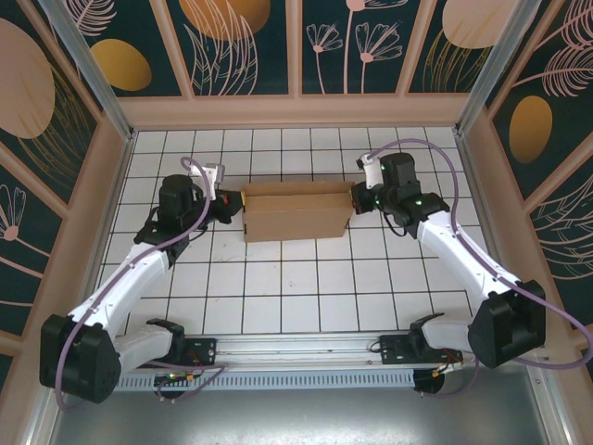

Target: Fold the paper box

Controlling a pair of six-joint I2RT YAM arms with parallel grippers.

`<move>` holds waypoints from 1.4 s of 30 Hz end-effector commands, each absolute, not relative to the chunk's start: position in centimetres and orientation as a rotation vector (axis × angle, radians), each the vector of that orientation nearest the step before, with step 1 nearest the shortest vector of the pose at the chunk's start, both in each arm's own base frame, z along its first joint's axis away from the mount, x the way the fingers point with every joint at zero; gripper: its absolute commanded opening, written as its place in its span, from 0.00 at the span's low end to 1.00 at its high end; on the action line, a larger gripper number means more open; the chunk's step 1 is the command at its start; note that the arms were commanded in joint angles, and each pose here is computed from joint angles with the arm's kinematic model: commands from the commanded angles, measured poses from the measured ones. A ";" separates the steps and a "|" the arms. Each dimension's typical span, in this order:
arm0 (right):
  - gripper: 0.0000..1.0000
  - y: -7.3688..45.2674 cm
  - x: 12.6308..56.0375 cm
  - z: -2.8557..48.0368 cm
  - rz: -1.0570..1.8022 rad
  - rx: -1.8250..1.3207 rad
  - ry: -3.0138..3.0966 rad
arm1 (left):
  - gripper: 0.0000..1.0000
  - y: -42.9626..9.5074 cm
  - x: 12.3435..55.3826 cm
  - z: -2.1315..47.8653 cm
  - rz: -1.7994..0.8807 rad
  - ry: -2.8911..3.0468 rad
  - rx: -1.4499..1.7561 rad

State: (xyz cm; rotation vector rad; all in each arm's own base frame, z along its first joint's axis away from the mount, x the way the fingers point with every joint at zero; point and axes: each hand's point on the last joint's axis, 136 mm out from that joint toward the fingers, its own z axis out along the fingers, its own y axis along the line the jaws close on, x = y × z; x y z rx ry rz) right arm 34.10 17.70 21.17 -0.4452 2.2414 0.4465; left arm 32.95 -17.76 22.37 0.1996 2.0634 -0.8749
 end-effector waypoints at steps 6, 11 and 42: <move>0.00 20.6 32.5 22.7 0.609 -0.277 2.306 | 0.00 -18.2 32.2 21.9 -0.930 2.167 0.059; 0.00 20.9 32.3 22.8 0.599 -0.243 2.317 | 0.00 -17.9 32.2 21.5 -0.903 2.191 0.045; 0.00 20.2 28.2 19.2 0.435 -0.377 2.173 | 0.00 -16.8 28.8 17.5 -0.791 2.215 0.080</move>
